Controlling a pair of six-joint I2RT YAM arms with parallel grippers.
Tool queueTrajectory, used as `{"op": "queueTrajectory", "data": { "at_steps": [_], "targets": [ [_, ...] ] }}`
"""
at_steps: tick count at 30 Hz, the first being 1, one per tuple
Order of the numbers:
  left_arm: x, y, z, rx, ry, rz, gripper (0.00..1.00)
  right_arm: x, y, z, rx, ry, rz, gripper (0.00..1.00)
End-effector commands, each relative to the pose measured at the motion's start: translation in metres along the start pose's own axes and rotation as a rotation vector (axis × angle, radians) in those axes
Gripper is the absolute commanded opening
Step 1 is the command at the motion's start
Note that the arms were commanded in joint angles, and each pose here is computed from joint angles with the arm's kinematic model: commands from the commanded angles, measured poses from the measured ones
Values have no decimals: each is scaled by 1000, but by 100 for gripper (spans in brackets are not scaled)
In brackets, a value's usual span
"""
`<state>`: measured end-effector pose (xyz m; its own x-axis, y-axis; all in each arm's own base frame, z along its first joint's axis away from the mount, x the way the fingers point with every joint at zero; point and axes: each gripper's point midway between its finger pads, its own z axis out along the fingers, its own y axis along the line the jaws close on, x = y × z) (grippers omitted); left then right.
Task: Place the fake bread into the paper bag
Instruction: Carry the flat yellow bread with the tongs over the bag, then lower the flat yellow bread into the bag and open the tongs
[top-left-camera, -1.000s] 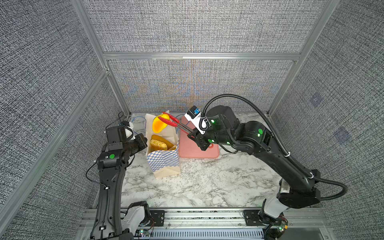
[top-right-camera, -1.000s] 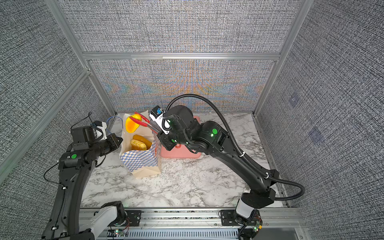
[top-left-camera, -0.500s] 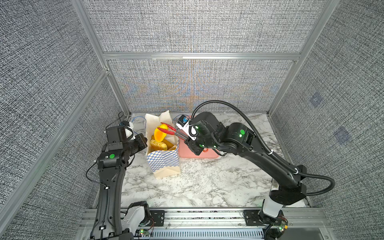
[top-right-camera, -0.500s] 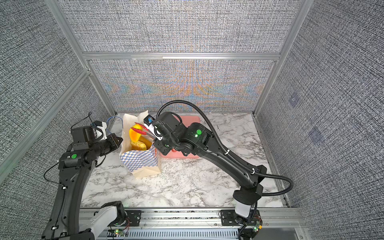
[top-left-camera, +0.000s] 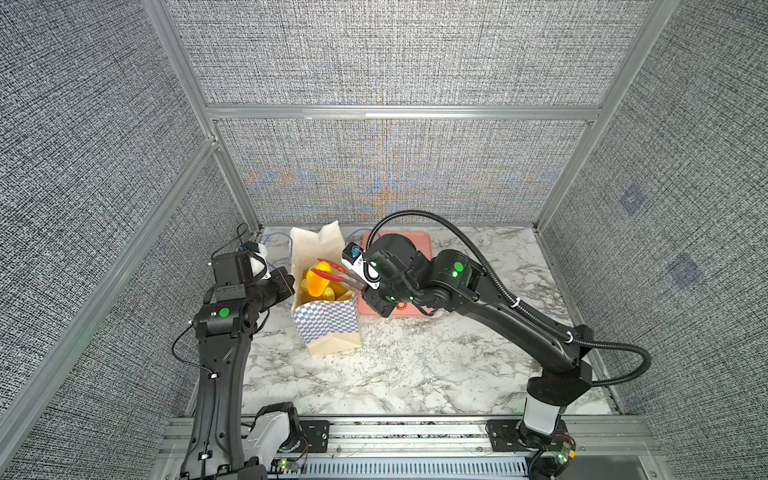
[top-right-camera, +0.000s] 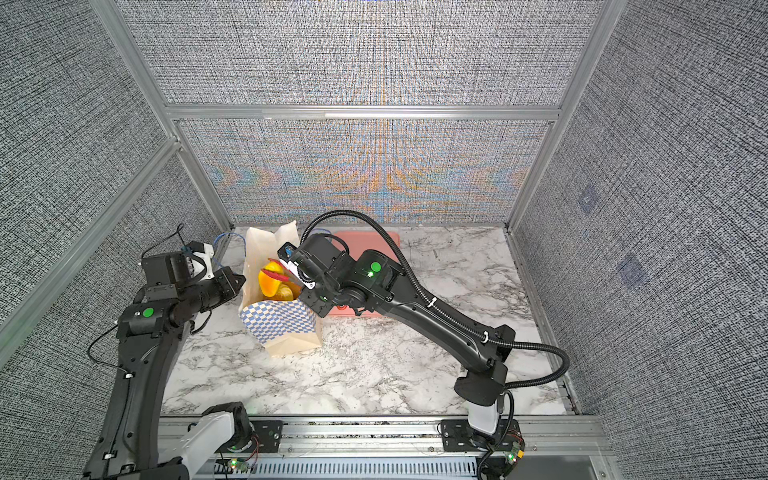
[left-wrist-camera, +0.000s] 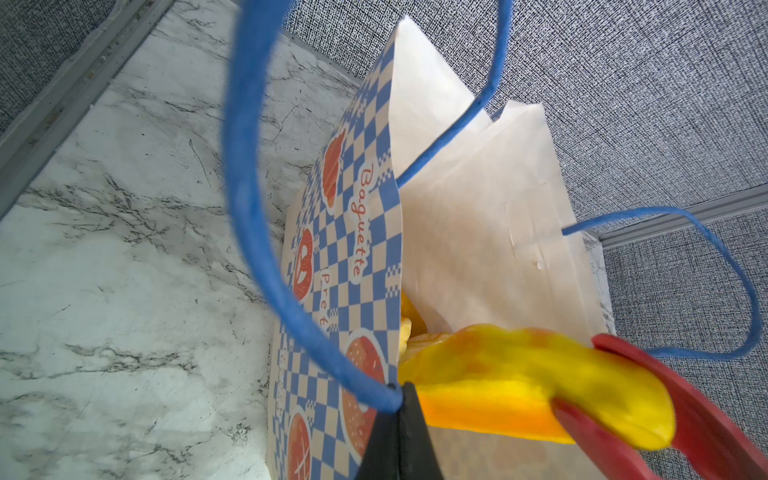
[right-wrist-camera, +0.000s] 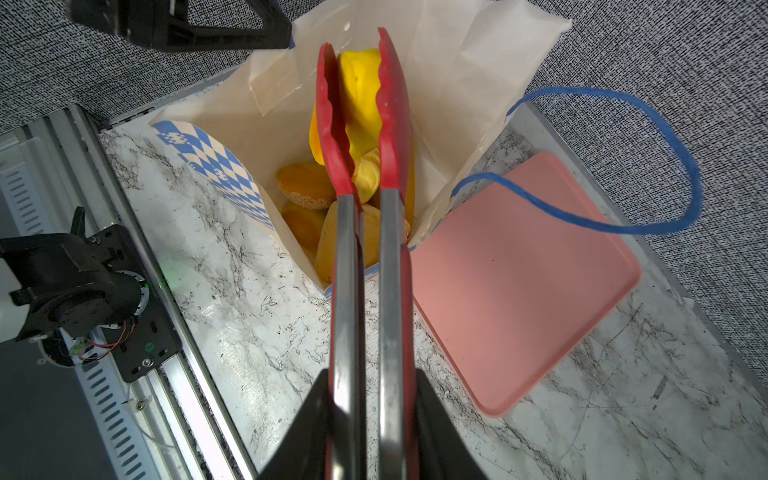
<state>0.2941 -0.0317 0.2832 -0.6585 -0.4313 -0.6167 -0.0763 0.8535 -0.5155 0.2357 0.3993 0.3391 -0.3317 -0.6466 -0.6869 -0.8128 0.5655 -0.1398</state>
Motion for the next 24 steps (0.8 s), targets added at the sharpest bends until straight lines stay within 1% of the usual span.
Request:
{"op": "queueTrajectory", "data": {
  "at_steps": [1, 4, 19, 21, 24],
  "targets": [
    [-1, 0, 0, -1, -7, 7, 0, -7, 1, -1, -1, -24, -6, 33],
    [-1, 0, 0, -1, -5, 7, 0, -6, 2, 3, -4, -20, -7, 35],
    [0, 1, 0, -1, -5, 7, 0, -2, 8, 15, -22, 12, -17, 36],
    [-1, 0, 0, -1, -6, 7, 0, -3, 8, 15, -22, 8, -17, 38],
    [-2, 0, 0, 0, -8, 8, 0, -4, 8, 15, -21, 5, -16, 43]
  ]
}}
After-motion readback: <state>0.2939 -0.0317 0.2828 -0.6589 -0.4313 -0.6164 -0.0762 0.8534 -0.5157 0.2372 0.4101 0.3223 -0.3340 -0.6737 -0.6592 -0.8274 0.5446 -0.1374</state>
